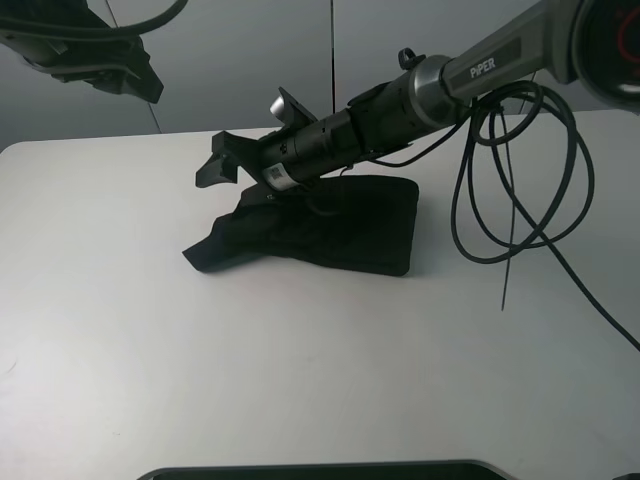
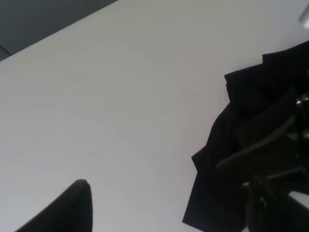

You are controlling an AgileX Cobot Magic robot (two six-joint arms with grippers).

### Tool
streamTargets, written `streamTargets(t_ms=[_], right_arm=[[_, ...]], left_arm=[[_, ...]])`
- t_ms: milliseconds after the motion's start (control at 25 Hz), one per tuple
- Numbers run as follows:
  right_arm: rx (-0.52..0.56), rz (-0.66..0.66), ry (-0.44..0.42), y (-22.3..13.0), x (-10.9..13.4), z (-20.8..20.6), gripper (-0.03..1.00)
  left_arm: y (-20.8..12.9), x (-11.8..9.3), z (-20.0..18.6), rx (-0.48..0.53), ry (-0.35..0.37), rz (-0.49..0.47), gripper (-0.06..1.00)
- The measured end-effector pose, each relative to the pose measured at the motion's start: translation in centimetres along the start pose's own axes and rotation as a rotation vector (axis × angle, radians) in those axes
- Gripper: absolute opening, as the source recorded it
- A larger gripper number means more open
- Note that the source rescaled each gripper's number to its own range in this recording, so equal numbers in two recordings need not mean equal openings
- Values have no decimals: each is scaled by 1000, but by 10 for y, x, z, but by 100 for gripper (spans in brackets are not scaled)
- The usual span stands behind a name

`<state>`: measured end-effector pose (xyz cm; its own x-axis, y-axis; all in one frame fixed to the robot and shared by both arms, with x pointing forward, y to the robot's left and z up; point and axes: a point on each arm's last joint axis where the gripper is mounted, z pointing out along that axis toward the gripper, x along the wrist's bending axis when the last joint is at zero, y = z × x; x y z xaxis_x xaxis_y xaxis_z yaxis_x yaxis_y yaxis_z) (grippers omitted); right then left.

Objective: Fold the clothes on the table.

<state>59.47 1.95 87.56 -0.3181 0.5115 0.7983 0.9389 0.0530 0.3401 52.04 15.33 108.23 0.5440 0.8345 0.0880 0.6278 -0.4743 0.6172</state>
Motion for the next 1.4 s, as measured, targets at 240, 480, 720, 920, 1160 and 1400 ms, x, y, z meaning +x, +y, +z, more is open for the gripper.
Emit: streamTargets(t_ms=[240, 480, 720, 920, 1160, 1400], right_arm=[[29, -67, 50, -4, 20, 21, 81], [81, -280, 35, 1, 35, 8, 81], [140, -624, -191, 16, 72, -39, 81], [249, -849, -584, 27, 93, -104, 81], [178, -971, -943, 31, 154, -218, 81], [-180, -995, -934, -13, 239, -347, 81]], left_arm=[[1, 0, -6, -16, 2, 0, 84], [2, 1, -14, -38, 8, 3, 84], [1, 8, -62, -135, 101, 80, 84], [-12, 17, -133, -275, 230, 66, 84], [-50, 18, -226, -515, 305, -21, 84], [-103, 16, -295, -708, 381, -47, 84]])
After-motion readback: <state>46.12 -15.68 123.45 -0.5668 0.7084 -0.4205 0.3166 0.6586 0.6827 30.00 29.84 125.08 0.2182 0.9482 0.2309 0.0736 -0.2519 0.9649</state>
